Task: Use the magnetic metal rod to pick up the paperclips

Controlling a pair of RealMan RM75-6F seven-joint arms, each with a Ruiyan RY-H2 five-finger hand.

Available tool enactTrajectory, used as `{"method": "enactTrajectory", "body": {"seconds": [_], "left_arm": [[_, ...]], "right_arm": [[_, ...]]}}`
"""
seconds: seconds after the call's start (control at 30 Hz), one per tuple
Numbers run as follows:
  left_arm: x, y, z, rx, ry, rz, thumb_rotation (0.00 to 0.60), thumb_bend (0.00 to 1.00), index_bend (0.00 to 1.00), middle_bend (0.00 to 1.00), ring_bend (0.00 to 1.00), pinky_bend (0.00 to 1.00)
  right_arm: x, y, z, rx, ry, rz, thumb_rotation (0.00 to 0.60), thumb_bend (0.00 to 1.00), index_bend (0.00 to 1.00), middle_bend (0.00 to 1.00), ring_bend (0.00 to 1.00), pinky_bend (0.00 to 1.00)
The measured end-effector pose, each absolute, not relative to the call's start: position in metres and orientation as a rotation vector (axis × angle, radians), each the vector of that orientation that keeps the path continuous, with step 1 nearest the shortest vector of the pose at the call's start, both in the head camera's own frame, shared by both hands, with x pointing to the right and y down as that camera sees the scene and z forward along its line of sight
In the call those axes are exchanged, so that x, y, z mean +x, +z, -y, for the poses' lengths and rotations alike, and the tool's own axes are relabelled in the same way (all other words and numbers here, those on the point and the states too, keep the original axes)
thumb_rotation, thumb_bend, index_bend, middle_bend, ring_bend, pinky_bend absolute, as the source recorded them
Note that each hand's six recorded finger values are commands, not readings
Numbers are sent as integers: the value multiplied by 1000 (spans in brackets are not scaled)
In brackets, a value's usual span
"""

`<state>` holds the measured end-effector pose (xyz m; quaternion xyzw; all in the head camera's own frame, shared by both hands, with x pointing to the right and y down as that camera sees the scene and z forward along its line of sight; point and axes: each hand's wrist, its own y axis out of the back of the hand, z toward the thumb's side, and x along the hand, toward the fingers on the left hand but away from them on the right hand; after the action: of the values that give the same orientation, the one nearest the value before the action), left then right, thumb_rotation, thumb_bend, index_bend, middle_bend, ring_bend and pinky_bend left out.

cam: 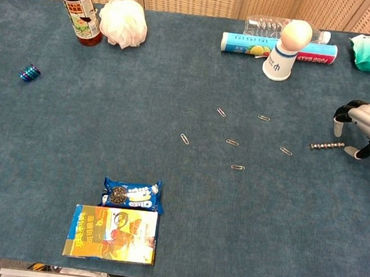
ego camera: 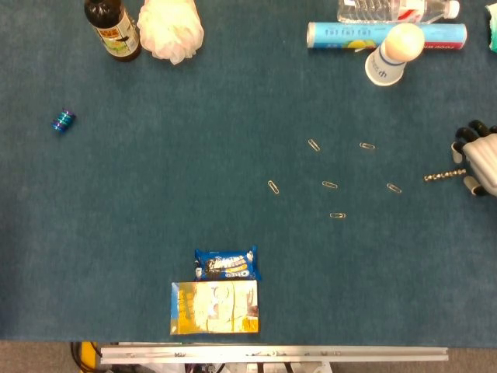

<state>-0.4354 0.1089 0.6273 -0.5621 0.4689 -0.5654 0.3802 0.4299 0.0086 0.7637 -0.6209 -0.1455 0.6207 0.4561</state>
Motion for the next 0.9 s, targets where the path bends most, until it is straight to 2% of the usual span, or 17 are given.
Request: {"method": "enactTrajectory", "body": {"seconds": [0.9], "left_arm": [[-441, 630, -108, -1437, -1478, -1203, 600, 121, 399, 469, 390, 572]], "right_arm": [[426, 761, -9, -1492, 1532, 344, 600, 276, 456, 243, 136, 306]]}}
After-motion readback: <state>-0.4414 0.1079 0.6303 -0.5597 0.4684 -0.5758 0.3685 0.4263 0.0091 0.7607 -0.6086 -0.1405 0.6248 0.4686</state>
